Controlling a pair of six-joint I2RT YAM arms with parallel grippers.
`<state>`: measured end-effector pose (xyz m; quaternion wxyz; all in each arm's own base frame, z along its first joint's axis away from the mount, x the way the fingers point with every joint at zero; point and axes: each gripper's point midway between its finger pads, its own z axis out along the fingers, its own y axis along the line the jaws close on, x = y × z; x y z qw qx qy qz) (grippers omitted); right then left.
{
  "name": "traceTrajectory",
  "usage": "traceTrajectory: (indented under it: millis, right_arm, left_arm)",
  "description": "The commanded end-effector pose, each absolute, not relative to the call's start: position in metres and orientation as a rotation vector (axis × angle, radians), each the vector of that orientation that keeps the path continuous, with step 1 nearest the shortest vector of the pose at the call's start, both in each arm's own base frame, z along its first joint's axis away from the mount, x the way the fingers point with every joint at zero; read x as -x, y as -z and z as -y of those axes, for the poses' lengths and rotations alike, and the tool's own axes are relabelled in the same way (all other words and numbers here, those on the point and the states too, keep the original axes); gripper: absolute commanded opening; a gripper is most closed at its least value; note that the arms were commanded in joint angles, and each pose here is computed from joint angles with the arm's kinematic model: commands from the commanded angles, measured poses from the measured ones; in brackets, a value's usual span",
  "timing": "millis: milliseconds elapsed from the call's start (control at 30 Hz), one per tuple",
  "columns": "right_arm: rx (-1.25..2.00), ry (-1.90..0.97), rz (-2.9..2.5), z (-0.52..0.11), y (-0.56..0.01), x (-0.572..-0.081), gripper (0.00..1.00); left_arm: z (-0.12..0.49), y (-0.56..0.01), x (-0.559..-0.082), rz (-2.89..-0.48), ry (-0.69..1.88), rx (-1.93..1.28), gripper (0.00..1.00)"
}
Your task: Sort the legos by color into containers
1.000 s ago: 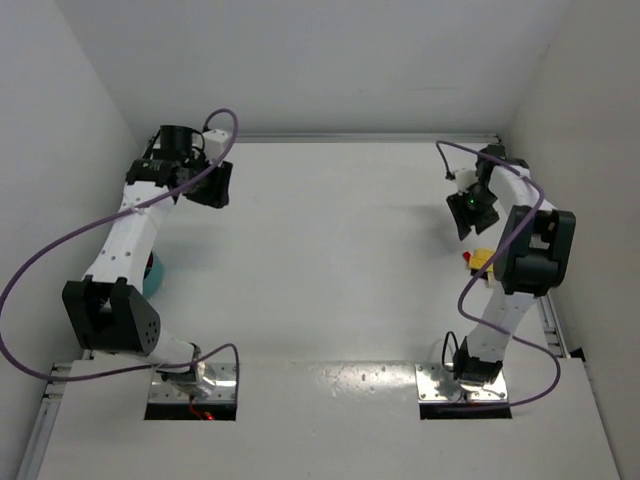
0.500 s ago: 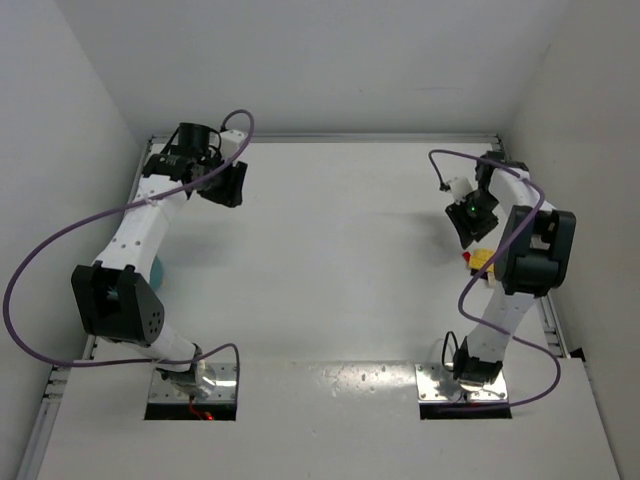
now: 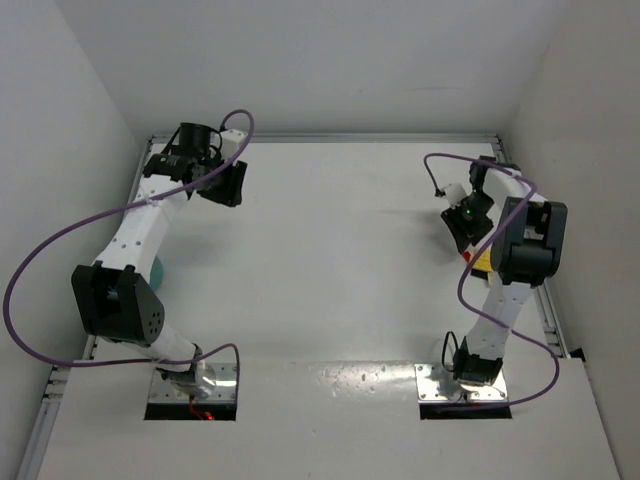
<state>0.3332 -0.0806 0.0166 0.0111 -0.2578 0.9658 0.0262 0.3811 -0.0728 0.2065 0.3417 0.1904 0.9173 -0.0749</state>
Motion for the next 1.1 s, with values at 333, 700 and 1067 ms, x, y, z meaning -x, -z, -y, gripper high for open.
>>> traceTrajectory:
  millis: [333, 700, 1067]
  right_arm:
    - [0.837, -0.090, -3.035, 0.080, -0.002, -0.331, 0.48]
    - [0.860, -0.084, -3.066, 0.083, 0.007, -0.326, 0.44]
    - [0.885, -0.125, -3.050, 0.079, 0.005, -0.324, 0.18]
  left_arm:
    - [0.074, -0.215, -0.391, -2.355, 0.169, -0.478, 0.53]
    - [0.074, -0.215, -0.391, -2.356, 0.149, -0.480, 0.53]
    - [0.073, -0.217, -0.387, -2.340, 0.148, -0.479, 0.53]
